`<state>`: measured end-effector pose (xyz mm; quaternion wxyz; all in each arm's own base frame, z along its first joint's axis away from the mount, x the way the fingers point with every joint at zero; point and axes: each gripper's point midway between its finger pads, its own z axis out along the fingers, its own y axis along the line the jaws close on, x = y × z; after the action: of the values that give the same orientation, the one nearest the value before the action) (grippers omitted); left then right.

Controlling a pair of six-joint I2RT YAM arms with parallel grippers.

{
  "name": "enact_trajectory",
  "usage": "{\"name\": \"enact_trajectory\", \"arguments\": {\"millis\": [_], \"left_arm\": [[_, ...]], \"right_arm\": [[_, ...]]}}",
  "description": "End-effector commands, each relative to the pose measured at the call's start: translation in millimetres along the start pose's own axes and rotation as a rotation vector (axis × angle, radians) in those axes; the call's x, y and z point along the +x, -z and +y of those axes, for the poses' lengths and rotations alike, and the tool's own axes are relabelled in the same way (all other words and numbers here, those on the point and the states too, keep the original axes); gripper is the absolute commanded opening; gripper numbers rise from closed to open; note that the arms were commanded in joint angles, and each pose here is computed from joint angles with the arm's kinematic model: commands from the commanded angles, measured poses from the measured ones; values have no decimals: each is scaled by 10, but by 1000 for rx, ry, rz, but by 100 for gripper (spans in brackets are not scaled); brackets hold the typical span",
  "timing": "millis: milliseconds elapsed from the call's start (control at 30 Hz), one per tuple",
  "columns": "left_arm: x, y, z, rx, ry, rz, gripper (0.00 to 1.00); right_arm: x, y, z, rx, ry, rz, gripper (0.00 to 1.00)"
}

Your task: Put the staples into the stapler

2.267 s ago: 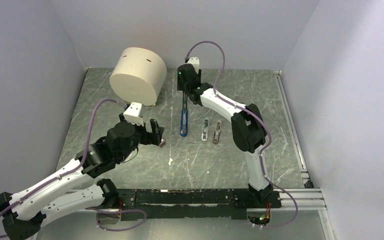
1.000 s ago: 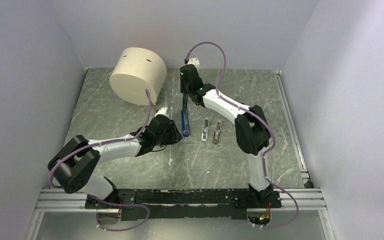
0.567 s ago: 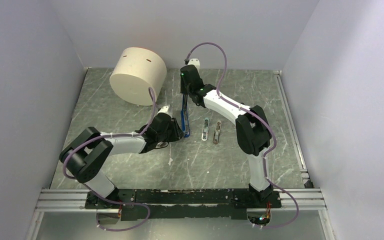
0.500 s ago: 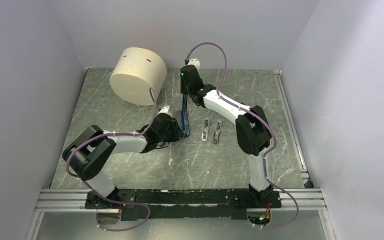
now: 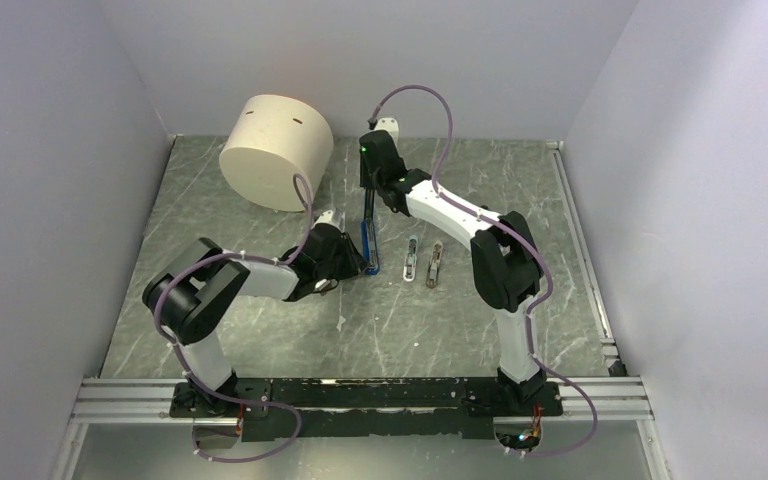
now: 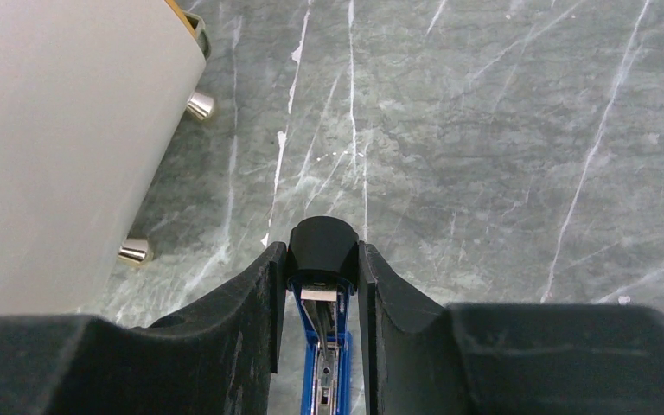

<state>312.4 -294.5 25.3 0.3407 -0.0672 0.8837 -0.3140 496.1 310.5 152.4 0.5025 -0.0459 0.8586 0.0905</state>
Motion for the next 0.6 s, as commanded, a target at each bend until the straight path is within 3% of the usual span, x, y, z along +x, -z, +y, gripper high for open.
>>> {"name": "enact_trajectory", "arguments": {"millis": [0,367,567], "left_arm": [[18,-72,-37,47,40,11,28],[364,-92,385,-125,30,129,21],[436,-38,530,-176,2,124,16]], "right_arm": [[-196,167,78,-24,-18,-44,19],[-156,318,168,-55,-4,-38,19],[-145,450,201,-79,10,-37,19]]}}
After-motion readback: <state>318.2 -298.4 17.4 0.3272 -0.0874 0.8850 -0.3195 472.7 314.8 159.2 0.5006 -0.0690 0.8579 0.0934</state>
